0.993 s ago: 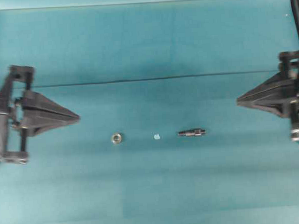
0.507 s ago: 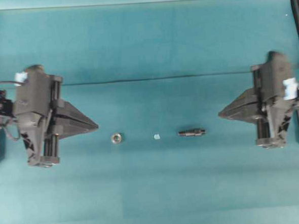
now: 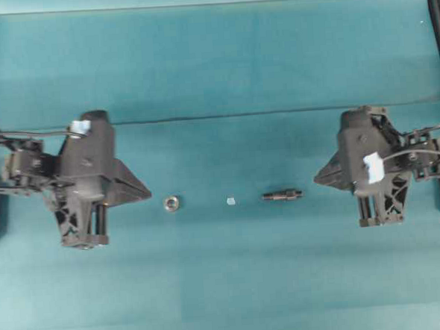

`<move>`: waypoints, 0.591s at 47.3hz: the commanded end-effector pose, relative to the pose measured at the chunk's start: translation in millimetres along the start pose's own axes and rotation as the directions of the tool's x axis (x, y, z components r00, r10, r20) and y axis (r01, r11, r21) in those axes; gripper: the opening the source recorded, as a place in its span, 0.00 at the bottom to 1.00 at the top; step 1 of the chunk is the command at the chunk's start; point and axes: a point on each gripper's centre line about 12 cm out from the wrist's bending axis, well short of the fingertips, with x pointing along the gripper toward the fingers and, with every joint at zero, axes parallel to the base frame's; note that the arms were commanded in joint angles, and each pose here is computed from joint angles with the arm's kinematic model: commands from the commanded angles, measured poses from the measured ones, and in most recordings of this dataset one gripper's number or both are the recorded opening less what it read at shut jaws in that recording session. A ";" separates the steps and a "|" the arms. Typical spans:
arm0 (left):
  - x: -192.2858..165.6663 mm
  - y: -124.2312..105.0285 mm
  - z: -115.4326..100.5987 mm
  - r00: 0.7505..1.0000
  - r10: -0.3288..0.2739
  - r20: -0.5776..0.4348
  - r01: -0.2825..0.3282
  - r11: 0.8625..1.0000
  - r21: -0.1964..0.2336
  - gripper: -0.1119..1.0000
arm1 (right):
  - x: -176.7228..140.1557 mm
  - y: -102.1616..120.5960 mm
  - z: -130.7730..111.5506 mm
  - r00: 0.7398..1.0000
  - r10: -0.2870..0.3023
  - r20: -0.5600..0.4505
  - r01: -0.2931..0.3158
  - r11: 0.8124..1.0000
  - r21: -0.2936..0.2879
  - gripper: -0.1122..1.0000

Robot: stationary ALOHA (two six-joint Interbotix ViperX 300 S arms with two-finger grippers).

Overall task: Insert the washer onto the shaft with both hands.
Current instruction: 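Move both grippers inward toward the washer and the threaded shaft, then lower left gripper over the washer and right gripper over the shaft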

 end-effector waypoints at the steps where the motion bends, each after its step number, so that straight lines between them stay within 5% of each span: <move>1: -0.5 -1.7 8.3 1.000 -0.003 0.015 0.003 1.000 0.007 0.17 | -0.6 0.3 10.8 1.000 0.000 0.013 0.001 1.000 -0.023 0.09; 8: 3.4 -1.4 1.8 1.000 -0.002 -0.005 0.002 1.000 0.023 0.50 | 9.0 0.9 7.5 0.999 0.000 -0.048 0.000 1.000 -0.011 0.31; 16: 15.3 -1.0 -8.6 0.998 0.002 -0.069 0.000 1.000 0.025 0.90 | 21.1 1.3 10.2 0.996 0.001 -0.090 -0.001 1.000 0.000 0.75; 20: 25.4 -0.7 -15.1 0.994 0.004 -0.107 -0.001 1.000 0.024 0.91 | 27.2 1.9 11.7 0.995 0.003 -0.102 -0.003 1.000 0.000 0.91; 28: 45.2 -0.4 -25.5 0.985 0.007 -0.171 -0.004 1.000 0.018 0.92 | 41.1 3.4 14.4 0.993 0.008 -0.117 -0.007 1.000 0.003 0.88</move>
